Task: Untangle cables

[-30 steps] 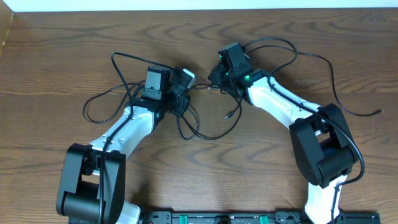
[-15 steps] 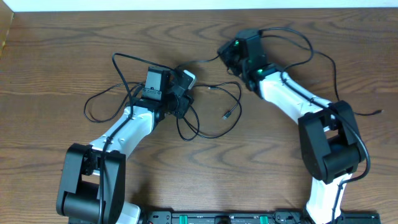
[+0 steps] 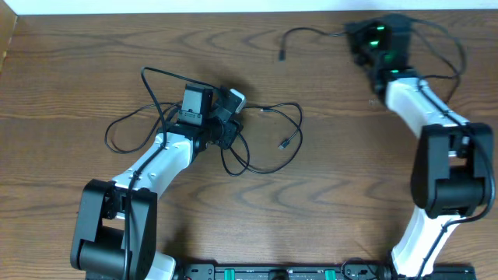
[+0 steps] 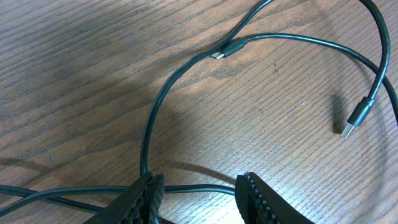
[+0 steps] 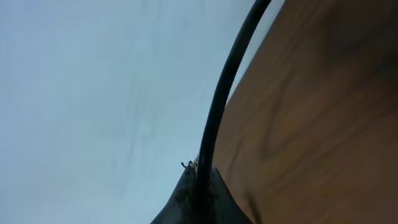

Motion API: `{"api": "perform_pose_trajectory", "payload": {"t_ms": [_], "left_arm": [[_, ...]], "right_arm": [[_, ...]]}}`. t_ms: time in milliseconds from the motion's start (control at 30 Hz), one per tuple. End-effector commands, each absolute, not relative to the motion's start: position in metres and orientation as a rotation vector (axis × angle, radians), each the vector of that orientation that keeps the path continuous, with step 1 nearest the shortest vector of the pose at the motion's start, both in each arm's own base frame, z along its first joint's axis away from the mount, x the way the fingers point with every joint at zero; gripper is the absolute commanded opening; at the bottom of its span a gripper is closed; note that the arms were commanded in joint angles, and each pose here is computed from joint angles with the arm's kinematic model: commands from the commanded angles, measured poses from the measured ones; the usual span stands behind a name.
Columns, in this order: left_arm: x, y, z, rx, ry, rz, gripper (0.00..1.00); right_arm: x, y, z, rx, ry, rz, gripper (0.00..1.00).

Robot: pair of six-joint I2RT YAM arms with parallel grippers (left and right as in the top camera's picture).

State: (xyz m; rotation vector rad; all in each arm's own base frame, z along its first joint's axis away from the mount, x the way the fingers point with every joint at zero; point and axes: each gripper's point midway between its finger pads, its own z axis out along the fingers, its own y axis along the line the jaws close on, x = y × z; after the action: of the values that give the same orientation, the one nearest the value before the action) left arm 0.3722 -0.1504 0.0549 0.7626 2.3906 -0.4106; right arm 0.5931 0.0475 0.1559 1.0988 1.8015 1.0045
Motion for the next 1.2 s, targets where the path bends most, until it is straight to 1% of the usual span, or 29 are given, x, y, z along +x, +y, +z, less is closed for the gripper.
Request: {"api": "perform_pose_trajectory", "payload": {"t_ms": [0,167,300,333,367,400,467,533,567,633,667,733,800,867,1033,1067,1167], "left_arm": [[0.371,-0.151,0.055,0.761,2.393,-0.426,0.43],[0.371,-0.150,0.054,0.761,2.393,-0.426,0.43],[0.371,-0.151,0.055,0.761,2.391,-0.426,0.43],[0.372,-0.151,0.055,0.761,2.388,-0.425,0.45],[0.373,-0.151,0.056,0.760,2.384,-0.424,0.45],[0.374,-0.151,0.057,0.760,2.378,-0.424,0.45],[0.376,-0.152,0.058,0.759,2.368,-0.422,0.45],[0.377,-0.152,0.059,0.758,2.363,-0.421,0.45],[0.377,-0.152,0.059,0.758,2.363,-0.421,0.45],[0.376,-0.152,0.058,0.759,2.364,-0.422,0.45],[0.376,-0.152,0.058,0.758,2.364,-0.422,0.45],[0.376,-0.152,0.059,0.759,2.363,-0.421,0.46],[0.376,-0.152,0.058,0.759,2.364,-0.421,0.55],[0.376,-0.152,0.058,0.758,2.365,-0.422,0.63],[0.376,-0.152,0.058,0.759,2.367,-0.422,0.91],[0.375,-0.152,0.057,0.759,2.371,-0.422,0.92],[0.375,-0.152,0.057,0.759,2.372,-0.422,0.92]], "right_arm": [[0.592,0.003,0.181,0.988,1.772,0.908,0.01],[0.587,-0.080,0.187,1.003,1.706,0.748,0.01],[0.576,-0.147,0.184,1.035,1.659,0.512,0.01],[0.568,-0.167,0.178,1.067,1.657,0.436,0.13],[0.565,-0.174,0.176,1.070,1.665,0.413,0.20],[0.562,-0.180,0.173,1.079,1.674,0.397,0.25],[0.555,-0.190,0.164,1.118,1.694,0.376,0.31],[0.548,-0.197,0.156,1.153,1.715,0.363,0.41],[0.546,-0.198,0.153,1.163,1.724,0.370,0.54],[0.545,-0.192,0.149,1.154,1.759,0.422,0.75],[0.545,-0.187,0.148,1.140,1.779,0.461,0.80],[0.547,-0.171,0.147,1.080,1.835,0.542,0.99],[0.543,-0.143,0.141,0.986,1.937,0.671,0.99],[0.535,-0.129,0.131,0.988,2.006,0.738,0.99],[0.509,-0.110,0.112,0.884,2.194,0.725,0.99],[0.494,-0.110,0.107,0.883,2.266,0.659,0.99],[0.467,-0.120,0.107,0.894,2.361,0.484,0.99]]}}
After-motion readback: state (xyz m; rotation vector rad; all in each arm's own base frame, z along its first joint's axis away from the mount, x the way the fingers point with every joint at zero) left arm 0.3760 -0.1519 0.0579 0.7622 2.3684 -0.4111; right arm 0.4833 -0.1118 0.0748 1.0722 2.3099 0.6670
